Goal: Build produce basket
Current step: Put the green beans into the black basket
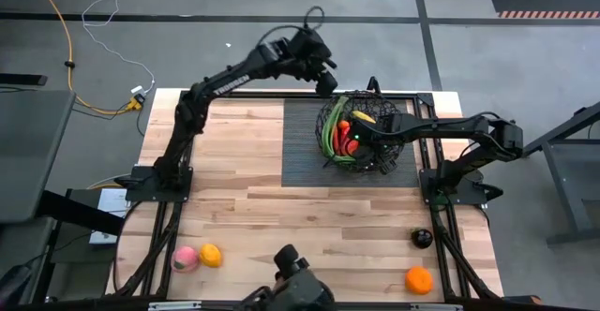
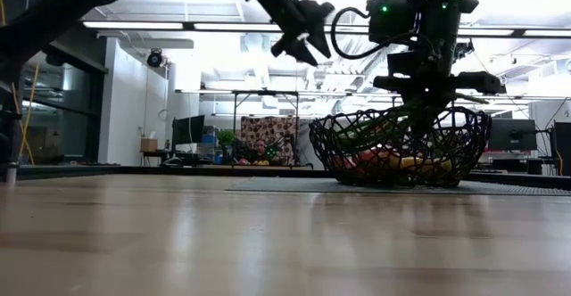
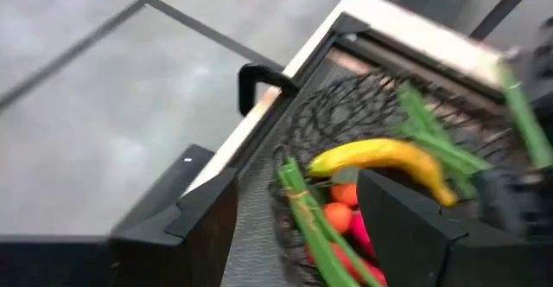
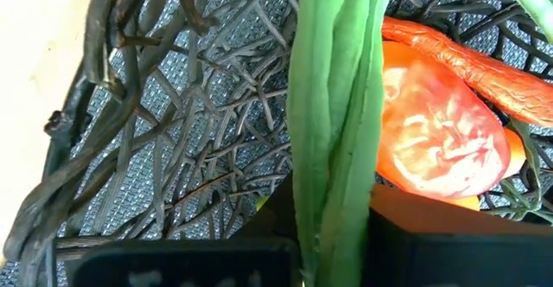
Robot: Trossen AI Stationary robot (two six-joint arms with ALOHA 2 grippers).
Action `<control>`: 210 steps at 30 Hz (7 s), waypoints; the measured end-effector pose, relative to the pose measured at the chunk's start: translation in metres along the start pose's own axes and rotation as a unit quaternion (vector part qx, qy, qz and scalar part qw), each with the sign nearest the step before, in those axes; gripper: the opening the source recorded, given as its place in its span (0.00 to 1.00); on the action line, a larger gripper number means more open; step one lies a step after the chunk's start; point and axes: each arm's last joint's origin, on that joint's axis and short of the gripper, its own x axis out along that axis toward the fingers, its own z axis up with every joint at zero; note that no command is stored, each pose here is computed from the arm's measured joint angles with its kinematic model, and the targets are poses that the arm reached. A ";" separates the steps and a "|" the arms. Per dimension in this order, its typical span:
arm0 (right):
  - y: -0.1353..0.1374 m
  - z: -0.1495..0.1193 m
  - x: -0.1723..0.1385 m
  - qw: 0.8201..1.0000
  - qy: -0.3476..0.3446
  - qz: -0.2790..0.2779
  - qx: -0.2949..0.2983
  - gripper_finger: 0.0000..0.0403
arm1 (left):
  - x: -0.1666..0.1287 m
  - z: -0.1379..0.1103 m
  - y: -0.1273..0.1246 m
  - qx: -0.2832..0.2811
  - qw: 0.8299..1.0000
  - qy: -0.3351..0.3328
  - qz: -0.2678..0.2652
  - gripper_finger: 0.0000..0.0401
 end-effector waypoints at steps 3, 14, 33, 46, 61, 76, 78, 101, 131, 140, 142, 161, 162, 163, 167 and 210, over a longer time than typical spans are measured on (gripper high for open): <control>0.000 0.000 0.000 1.000 0.000 0.000 0.000 0.00 | -0.012 0.004 -0.004 -0.009 1.000 -0.007 -0.025 0.56; 0.000 0.000 0.000 1.000 0.000 0.000 0.001 0.00 | -0.064 0.015 -0.045 -0.002 0.994 -0.087 -0.070 0.56; 0.000 0.000 0.000 1.000 0.001 0.002 0.014 0.00 | -0.200 -0.169 -0.065 -0.066 0.906 -0.368 -0.198 0.56; 0.002 0.001 0.002 0.999 -0.013 0.031 0.018 0.00 | -0.204 -0.217 -0.074 -0.115 0.876 -0.422 -0.202 0.56; -0.001 0.006 0.027 0.998 0.019 0.053 -0.018 0.00 | -0.205 -0.216 -0.074 -0.117 0.873 -0.427 -0.204 0.56; -0.002 0.006 0.026 0.998 0.022 0.050 -0.018 0.19 | -0.205 -0.216 -0.074 -0.117 0.873 -0.427 -0.204 0.56; -0.002 0.006 0.026 0.998 0.023 0.050 -0.018 0.25 | -0.205 -0.216 -0.074 -0.117 0.873 -0.427 -0.204 0.56; 0.002 0.000 0.009 0.999 0.023 0.029 -0.017 0.51 | -0.205 -0.216 -0.074 -0.117 0.873 -0.427 -0.203 0.56; 0.062 -0.065 -0.098 0.912 -0.044 -0.059 0.404 0.51 | -0.204 -0.215 -0.072 -0.122 0.874 -0.430 -0.192 0.56; 0.074 -0.078 -0.103 0.755 -0.004 -0.076 0.651 0.30 | -0.204 -0.215 -0.072 -0.122 0.874 -0.430 -0.191 0.56; 0.074 -0.079 -0.103 0.722 -0.003 -0.095 0.686 0.19 | -0.204 -0.215 -0.072 -0.122 0.874 -0.430 -0.191 0.56; 0.092 -0.091 -0.075 0.588 0.071 -0.126 0.796 0.00 | -0.202 -0.212 -0.065 -0.140 0.871 -0.435 -0.182 0.56; 0.095 -0.092 -0.067 0.586 0.085 -0.126 0.796 0.00 | -0.202 -0.212 -0.065 -0.140 0.870 -0.435 -0.182 0.56; 0.098 -0.094 -0.058 0.581 0.095 -0.130 0.798 0.00 | -0.203 -0.212 -0.065 -0.140 0.870 -0.436 -0.183 0.56; 0.085 -0.088 -0.061 0.562 0.029 -0.173 0.809 0.00 | -0.205 -0.211 -0.065 -0.143 0.863 -0.447 -0.187 0.56; 0.014 -0.101 -0.028 0.504 0.019 -0.242 0.829 0.00 | -0.207 -0.209 -0.065 -0.147 0.857 -0.456 -0.191 0.56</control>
